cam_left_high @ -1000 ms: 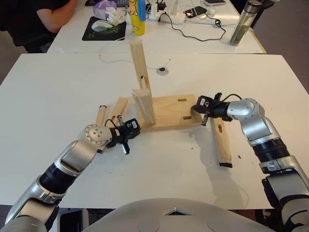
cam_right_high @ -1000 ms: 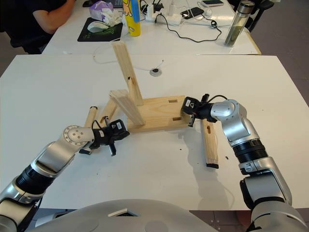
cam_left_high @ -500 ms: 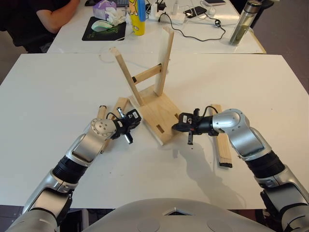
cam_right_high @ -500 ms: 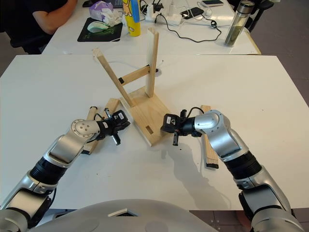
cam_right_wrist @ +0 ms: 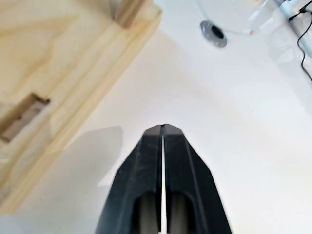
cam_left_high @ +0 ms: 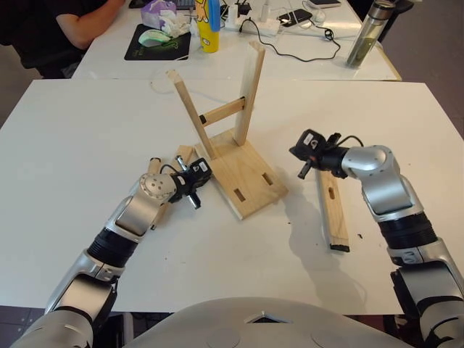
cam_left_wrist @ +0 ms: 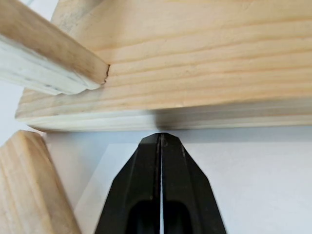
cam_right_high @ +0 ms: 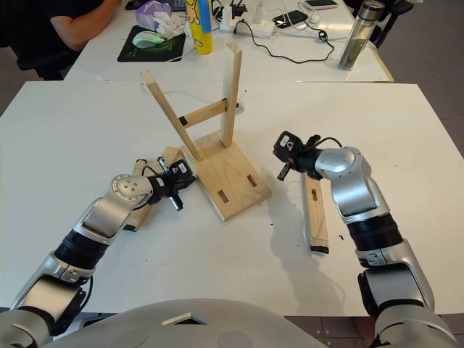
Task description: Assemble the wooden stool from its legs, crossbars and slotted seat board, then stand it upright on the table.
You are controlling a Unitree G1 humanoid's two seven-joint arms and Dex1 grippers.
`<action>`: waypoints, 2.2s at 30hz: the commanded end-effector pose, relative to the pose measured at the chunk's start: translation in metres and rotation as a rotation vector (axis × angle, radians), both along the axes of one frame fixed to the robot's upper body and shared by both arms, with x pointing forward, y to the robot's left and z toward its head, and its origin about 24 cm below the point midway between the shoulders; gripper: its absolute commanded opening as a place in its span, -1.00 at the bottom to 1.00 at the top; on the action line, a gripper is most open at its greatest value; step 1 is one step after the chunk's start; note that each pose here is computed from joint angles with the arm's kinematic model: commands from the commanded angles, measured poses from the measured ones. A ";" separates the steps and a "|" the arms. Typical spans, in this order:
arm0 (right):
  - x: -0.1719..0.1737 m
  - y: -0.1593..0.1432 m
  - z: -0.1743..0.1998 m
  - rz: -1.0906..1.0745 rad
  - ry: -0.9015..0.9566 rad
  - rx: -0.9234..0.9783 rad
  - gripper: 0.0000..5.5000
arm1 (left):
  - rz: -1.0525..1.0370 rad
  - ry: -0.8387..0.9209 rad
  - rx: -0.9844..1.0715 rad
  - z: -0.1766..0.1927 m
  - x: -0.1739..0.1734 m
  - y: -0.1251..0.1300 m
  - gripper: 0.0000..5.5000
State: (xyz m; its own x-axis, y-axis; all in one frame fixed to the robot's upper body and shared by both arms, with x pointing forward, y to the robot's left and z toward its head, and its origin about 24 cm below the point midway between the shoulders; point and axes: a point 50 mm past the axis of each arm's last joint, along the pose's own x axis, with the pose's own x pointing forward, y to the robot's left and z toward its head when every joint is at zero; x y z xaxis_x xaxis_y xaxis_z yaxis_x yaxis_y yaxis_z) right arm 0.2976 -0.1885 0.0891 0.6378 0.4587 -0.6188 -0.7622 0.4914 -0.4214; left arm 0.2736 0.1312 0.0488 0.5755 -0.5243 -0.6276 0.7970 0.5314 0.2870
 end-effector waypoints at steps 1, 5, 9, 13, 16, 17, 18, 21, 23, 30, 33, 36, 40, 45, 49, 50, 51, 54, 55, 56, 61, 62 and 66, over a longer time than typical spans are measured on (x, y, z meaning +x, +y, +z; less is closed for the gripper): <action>-0.013 0.010 -0.022 0.088 0.088 -0.046 -1.00 | -0.005 0.004 0.008 0.000 0.004 -0.004 -0.99; -0.037 0.036 -0.019 0.223 0.208 0.101 -1.00 | -0.010 -0.004 -0.025 0.005 0.009 -0.009 -0.99; -0.041 0.038 -0.016 0.224 0.224 0.130 -1.00 | -0.011 -0.007 -0.038 0.007 0.012 -0.012 -0.99; -0.035 0.030 -0.019 0.165 0.173 0.076 -1.00 | -0.021 0.003 -0.038 0.005 0.008 -0.013 -0.99; -0.033 0.027 -0.020 0.146 0.158 0.076 -1.00 | -0.030 0.013 -0.031 0.005 0.003 -0.012 -0.99; -0.034 0.027 -0.020 0.148 0.160 0.076 -1.00 | -0.034 0.019 -0.031 0.005 0.001 -0.012 -0.99; -0.034 0.027 -0.020 0.150 0.161 0.076 -1.00 | -0.036 0.022 -0.031 0.006 0.000 -0.012 -0.99; -0.039 0.030 -0.019 0.178 0.184 0.092 -1.00 | -0.030 0.022 -0.029 0.008 -0.003 -0.009 -0.99; -0.047 0.031 -0.016 0.208 0.228 0.119 -1.00 | -0.015 0.014 -0.025 0.012 -0.004 -0.003 -0.99; -0.062 0.007 0.038 0.086 0.103 0.192 -1.00 | 0.021 -0.145 -0.249 0.081 -0.020 0.024 -0.99; -0.063 -0.009 0.053 -0.061 -0.005 0.365 -1.00 | 0.271 -0.390 -0.492 0.116 -0.019 0.056 -0.84; -0.065 -0.010 0.052 -0.162 -0.072 0.515 -1.00 | 0.539 -0.421 -0.452 0.098 -0.032 0.092 -0.67; -0.070 0.003 0.035 -0.227 -0.080 0.577 -1.00 | 0.714 -0.281 -0.359 0.063 -0.034 0.114 -0.44; -0.069 0.022 0.019 -0.227 -0.047 0.603 -1.00 | 0.788 -0.130 -0.409 0.046 -0.024 0.110 -0.21; -0.067 0.027 0.017 -0.216 -0.041 0.614 -1.00 | 0.785 -0.016 -0.413 0.034 -0.026 0.103 0.02; -0.066 0.028 0.016 -0.211 -0.039 0.616 -1.00 | 0.781 0.003 -0.398 0.031 -0.028 0.102 0.09; -0.065 0.028 0.016 -0.211 -0.040 0.617 -1.00 | 0.776 0.022 -0.380 0.028 -0.029 0.101 0.09; -0.064 0.031 0.018 -0.206 -0.046 0.624 -1.00 | 0.786 0.067 -0.315 0.017 -0.031 0.104 0.09; -0.063 0.032 0.018 -0.203 -0.045 0.630 -1.00 | 0.791 0.088 -0.305 0.014 -0.032 0.105 0.09; -0.063 0.033 0.018 -0.199 -0.044 0.632 -1.00 | 0.803 0.091 -0.293 0.011 -0.032 0.108 0.09; -0.063 0.037 0.016 -0.190 -0.031 0.633 -1.00 | 0.843 0.165 -0.325 0.000 -0.031 0.110 0.09; -0.062 0.038 0.016 -0.187 -0.030 0.631 -1.00 | 0.832 0.187 -0.314 -0.004 -0.031 0.109 0.09; -0.058 0.042 0.021 -0.167 -0.039 0.640 -1.00 | 0.801 0.256 -0.312 -0.011 -0.037 0.106 0.09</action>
State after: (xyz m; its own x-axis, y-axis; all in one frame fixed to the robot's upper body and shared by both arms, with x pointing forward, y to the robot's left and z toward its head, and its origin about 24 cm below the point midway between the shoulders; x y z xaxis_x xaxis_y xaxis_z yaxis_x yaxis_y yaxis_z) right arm 0.2352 -0.1489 0.1047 0.7492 0.6125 -0.2519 -0.6383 0.7693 -0.0281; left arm 0.2443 0.2392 0.0492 0.7632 -0.1583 -0.6264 0.1513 0.9864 -0.0648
